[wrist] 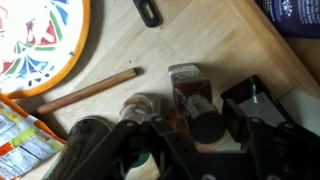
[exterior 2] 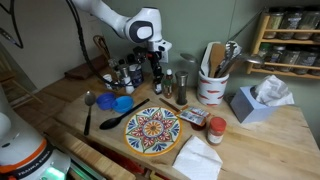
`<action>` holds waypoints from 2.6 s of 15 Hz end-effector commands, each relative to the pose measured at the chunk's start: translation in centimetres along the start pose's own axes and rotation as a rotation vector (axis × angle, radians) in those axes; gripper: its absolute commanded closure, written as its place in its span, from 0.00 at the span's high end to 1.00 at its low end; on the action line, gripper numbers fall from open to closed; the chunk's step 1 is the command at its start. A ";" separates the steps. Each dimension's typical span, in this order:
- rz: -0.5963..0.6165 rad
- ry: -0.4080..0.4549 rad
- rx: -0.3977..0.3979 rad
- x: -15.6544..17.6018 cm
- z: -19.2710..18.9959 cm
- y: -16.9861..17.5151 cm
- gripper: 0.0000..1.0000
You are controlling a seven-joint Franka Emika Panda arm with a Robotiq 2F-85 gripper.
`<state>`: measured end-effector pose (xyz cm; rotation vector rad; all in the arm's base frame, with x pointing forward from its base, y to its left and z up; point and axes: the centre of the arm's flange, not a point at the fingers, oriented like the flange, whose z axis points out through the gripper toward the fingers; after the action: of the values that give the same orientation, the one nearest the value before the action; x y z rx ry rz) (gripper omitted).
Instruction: Place the black sauce bottle on the tray
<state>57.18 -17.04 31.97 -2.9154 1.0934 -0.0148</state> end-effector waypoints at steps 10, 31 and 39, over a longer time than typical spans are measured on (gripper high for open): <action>-0.031 0.022 -0.031 -2.5 -5.6 -0.4 0.08; -0.637 0.265 0.225 -30.4 -24.9 -11.5 0.08; -0.737 0.237 0.211 -35.0 -23.2 -15.6 0.30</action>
<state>40.69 17.22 55.68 -2.9715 -0.0349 -0.4625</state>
